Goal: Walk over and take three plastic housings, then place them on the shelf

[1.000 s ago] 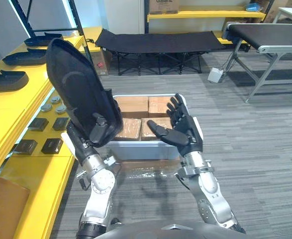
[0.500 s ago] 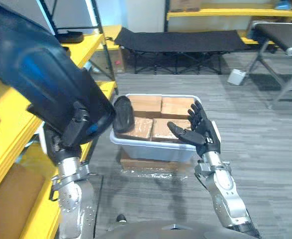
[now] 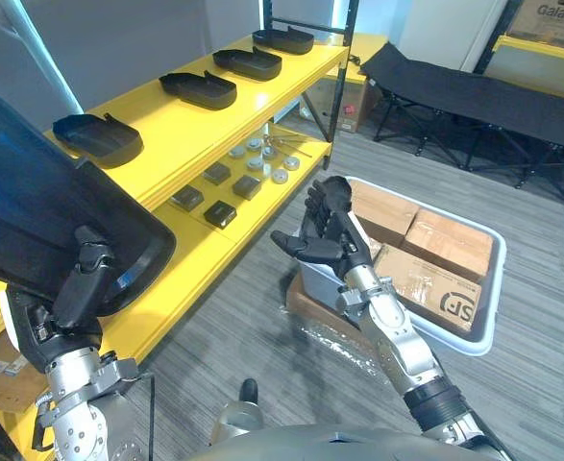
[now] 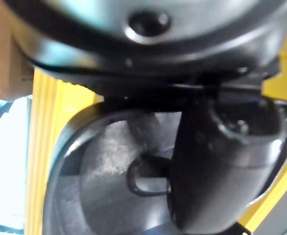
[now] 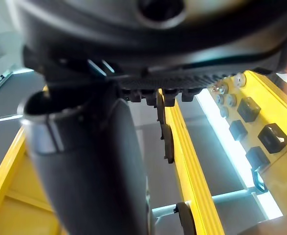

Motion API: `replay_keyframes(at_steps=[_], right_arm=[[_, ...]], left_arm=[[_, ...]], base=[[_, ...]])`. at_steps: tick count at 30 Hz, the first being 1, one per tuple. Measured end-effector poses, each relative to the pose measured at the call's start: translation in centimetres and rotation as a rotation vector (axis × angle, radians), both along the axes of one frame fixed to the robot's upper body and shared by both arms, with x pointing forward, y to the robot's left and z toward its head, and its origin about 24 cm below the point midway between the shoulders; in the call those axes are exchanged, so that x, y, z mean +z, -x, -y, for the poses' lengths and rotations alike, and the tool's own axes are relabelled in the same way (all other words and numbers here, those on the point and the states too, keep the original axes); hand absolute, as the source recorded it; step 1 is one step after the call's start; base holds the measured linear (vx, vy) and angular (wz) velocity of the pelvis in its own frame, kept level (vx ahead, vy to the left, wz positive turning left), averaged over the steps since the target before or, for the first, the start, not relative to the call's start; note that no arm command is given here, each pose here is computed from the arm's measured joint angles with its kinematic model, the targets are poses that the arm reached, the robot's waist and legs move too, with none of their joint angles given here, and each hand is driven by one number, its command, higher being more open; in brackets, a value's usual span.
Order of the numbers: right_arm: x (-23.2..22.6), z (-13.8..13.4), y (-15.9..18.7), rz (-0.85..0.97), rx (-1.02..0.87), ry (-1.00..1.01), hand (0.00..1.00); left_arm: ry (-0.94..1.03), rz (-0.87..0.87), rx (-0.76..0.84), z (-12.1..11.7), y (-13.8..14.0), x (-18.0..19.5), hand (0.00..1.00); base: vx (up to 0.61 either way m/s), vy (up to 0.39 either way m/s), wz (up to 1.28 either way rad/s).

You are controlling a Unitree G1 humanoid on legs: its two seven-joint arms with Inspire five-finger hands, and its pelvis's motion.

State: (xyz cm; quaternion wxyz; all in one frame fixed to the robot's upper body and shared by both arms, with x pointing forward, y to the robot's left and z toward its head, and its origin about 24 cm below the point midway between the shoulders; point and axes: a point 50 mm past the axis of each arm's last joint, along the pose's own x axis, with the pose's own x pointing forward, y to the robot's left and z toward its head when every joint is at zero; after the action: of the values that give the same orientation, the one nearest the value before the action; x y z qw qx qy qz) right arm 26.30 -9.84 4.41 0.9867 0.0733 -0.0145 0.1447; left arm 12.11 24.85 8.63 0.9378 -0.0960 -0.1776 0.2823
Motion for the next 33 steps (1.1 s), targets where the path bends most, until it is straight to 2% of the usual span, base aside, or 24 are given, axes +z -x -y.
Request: replay_keyframes(at_steps=[5, 10, 14, 21, 30, 33], right_arm=[[-0.4, 0.6, 0.1, -0.017, 0.006, 0.018, 1.00], [-1.2, 3.0, 0.6, -0.029, -0.068, 0.107, 1.00], [-1.3, 2.7, 0.9, -0.003, -0.020, 0.138, 1.00], [-1.2, 3.0, 2.4, 0.036, -0.058, 0.087, 1.00], [-1.4, 4.5, 2.8, 0.048, 0.034, 0.155, 1.00], [-1.2, 4.8, 2.9, 0.062, 0.031, 0.119, 1.00]], left_arm=[[0.001, 0.012, -0.043, 0.5, -0.5, 0.1, 0.00], [0.015, 0.055, -0.171, 2.3, -2.1, 0.2, 0.00], [-0.008, 0.052, -0.196, 2.3, -2.2, 0.3, 0.00], [-0.077, 0.055, -0.388, 3.5, -3.7, 0.3, 0.00], [-0.039, -0.001, -0.382, 3.8, -3.3, -0.9, 0.00], [-0.039, -0.017, -0.385, 3.7, -3.0, -1.1, 0.00]], base=[[-0.03, -0.020, 0.18], [-0.07, 0.048, 0.70], [-0.04, 0.044, 0.23], [-0.03, -0.054, 0.60], [-0.04, -0.043, 0.17], [0.02, 0.030, 0.26]])
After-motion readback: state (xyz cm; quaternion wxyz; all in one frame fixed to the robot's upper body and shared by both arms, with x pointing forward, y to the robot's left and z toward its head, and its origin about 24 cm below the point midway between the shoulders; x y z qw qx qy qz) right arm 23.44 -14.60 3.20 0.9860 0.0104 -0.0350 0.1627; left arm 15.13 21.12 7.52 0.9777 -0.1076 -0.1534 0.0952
